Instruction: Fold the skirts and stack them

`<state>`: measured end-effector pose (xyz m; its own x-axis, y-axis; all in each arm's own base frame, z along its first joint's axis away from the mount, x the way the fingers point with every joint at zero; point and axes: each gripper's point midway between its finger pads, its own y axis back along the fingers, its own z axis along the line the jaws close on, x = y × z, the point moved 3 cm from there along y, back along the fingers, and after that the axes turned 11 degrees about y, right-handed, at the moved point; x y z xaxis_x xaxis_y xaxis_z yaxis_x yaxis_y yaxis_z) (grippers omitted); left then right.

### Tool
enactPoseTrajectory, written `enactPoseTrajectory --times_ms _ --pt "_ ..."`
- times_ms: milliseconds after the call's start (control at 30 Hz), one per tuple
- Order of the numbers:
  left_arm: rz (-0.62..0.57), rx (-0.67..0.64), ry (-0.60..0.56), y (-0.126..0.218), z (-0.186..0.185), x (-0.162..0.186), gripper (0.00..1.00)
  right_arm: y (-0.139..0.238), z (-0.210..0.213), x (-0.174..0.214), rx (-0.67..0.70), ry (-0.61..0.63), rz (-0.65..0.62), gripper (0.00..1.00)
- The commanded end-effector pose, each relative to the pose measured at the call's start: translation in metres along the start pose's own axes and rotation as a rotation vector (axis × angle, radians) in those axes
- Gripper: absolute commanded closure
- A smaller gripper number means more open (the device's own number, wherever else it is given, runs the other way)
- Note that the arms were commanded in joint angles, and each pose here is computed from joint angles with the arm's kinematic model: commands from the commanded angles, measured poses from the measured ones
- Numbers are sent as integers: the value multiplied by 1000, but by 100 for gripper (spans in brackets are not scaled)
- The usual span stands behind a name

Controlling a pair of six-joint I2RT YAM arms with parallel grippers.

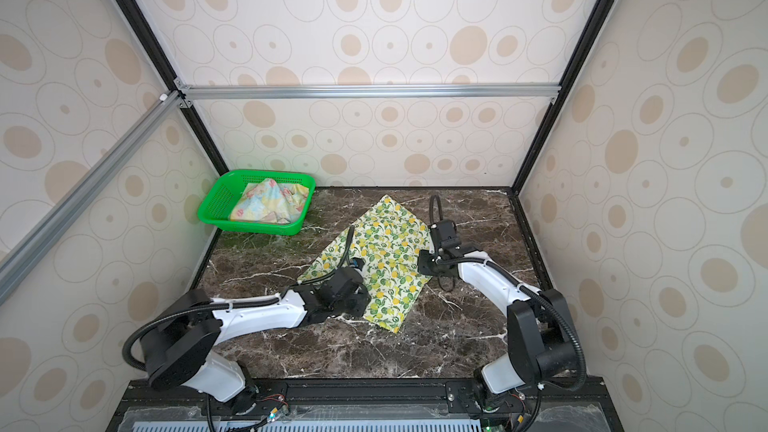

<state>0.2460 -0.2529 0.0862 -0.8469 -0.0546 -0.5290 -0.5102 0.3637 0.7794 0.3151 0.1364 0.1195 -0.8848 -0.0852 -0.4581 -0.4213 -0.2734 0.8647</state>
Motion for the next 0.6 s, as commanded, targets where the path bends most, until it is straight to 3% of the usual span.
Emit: enactPoseTrajectory --times_ms 0,100,233,500,567 --pt "-23 -167 110 18 61 -6 53 3 6 16 8 25 33 78" --pt "-35 -258 191 32 104 -18 48 3 19 17 -1 72 36 74" --pt "-6 -316 283 40 142 -24 36 -2 32 14 -22 107 52 72" --pt "21 -328 413 39 173 -26 22 -10 44 8 -77 93 50 71" --pt "19 -280 455 35 173 -27 23 -12 45 8 -80 93 50 71"
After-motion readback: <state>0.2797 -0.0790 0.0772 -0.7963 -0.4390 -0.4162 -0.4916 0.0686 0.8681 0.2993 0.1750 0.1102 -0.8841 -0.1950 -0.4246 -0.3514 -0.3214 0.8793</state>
